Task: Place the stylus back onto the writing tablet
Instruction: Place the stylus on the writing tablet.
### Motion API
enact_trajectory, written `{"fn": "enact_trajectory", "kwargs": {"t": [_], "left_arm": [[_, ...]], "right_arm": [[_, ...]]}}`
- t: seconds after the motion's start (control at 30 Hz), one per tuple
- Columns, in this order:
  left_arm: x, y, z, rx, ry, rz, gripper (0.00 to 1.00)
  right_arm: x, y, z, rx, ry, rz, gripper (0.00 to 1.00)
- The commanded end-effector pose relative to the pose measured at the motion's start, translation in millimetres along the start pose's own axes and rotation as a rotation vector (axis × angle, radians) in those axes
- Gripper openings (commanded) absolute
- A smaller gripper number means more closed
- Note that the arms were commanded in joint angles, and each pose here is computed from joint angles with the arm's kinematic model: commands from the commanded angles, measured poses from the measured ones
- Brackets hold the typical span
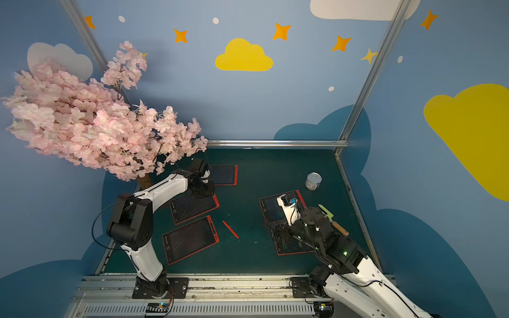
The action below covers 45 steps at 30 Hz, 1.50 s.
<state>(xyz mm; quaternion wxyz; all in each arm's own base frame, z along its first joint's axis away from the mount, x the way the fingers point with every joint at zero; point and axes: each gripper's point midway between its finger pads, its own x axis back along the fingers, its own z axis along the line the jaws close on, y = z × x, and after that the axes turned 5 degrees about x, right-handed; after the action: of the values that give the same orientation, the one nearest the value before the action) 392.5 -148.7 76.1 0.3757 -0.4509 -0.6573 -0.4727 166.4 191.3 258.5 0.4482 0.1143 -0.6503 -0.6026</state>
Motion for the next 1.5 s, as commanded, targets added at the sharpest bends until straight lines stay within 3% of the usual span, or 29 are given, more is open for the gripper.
{"fn": "enact_trajectory", "kwargs": {"t": [0.0,0.17,0.37,0.8,1.47], "left_arm": [[1.8,-5.4,-9.8,-0.168,-0.029,0.046,0.19],[0.1,-5.2,-18.2,-0.289,-0.013,0.088,0.22],[-8.0,-14.3,-16.5,-0.325,0.027,0.137,0.21],[-22.1,-18.2,-6.0,-0.181,0.092,0.147,0.17],[-37.7,-25.0,2.5,-0.1,0.137,0.181,0.09]], "right_arm": [[0.4,-3.8,1.2,-0.001,0.005,0.013,0.96],[-0.1,-3.0,3.4,0.004,0.018,0.011,0.97],[-3.6,-5.1,3.5,0.004,0.019,0.027,0.97],[-4.1,-6.1,1.9,0.0,0.01,0.029,0.97],[-4.5,-6.7,0.4,-0.002,0.002,0.034,0.97]]}}
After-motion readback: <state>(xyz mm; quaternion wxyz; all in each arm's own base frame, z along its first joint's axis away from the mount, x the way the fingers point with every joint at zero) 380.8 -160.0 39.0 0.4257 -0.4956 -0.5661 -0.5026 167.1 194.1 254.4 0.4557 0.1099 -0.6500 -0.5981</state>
